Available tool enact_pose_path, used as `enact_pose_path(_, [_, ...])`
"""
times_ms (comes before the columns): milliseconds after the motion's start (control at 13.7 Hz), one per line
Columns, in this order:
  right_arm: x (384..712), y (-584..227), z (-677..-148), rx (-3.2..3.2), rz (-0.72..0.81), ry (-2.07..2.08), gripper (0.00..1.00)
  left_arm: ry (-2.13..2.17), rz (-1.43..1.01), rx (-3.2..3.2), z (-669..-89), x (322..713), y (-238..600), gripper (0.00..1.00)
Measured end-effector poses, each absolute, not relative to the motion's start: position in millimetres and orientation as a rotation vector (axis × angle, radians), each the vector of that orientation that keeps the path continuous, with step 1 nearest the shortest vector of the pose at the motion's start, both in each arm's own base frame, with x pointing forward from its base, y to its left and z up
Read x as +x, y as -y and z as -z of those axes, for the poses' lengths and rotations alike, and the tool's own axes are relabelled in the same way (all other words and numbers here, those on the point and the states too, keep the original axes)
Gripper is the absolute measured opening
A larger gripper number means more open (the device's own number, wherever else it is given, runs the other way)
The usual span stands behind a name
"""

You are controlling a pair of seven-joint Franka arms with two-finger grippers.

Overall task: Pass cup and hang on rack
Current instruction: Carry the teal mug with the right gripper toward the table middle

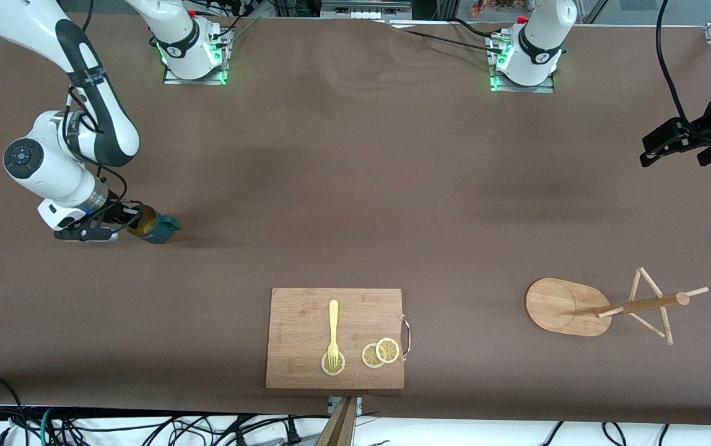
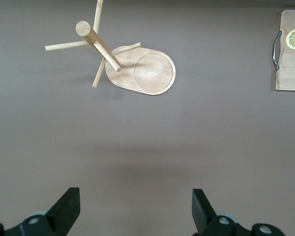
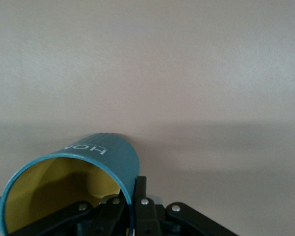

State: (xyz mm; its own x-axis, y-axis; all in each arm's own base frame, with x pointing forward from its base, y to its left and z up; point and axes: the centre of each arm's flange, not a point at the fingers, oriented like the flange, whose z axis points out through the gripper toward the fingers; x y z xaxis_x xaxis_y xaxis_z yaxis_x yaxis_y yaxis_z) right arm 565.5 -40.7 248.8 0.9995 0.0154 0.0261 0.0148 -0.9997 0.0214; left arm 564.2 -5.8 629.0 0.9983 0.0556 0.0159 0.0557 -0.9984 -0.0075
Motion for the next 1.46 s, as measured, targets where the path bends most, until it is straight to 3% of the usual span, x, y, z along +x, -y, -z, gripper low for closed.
enact_pose_path(293, [591.0, -27.3, -313.8, 3.145, 0.171, -0.176, 0.04, 0.088, 0.019, -3.132, -627.0, 565.3, 5.4, 1.00])
enact_pose_path(659, [599.2, -177.0, -362.3, 3.164, 0.077, -0.027, 0.04, 0.100, 0.015, -3.132, -625.5, 566.1, 0.9, 1.00])
enact_pose_path(1098, [573.1, -375.7, -335.1, 3.195, 0.073, 0.052, 0.04, 0.113, 0.010, -3.132, -623.8, 567.0, -3.8, 1.00])
enact_pose_path(1463, [514.3, -513.3, -270.5, 3.215, 0.056, 0.142, 0.04, 0.123, 0.003, -3.132, -620.6, 568.8, -7.6, 1.00])
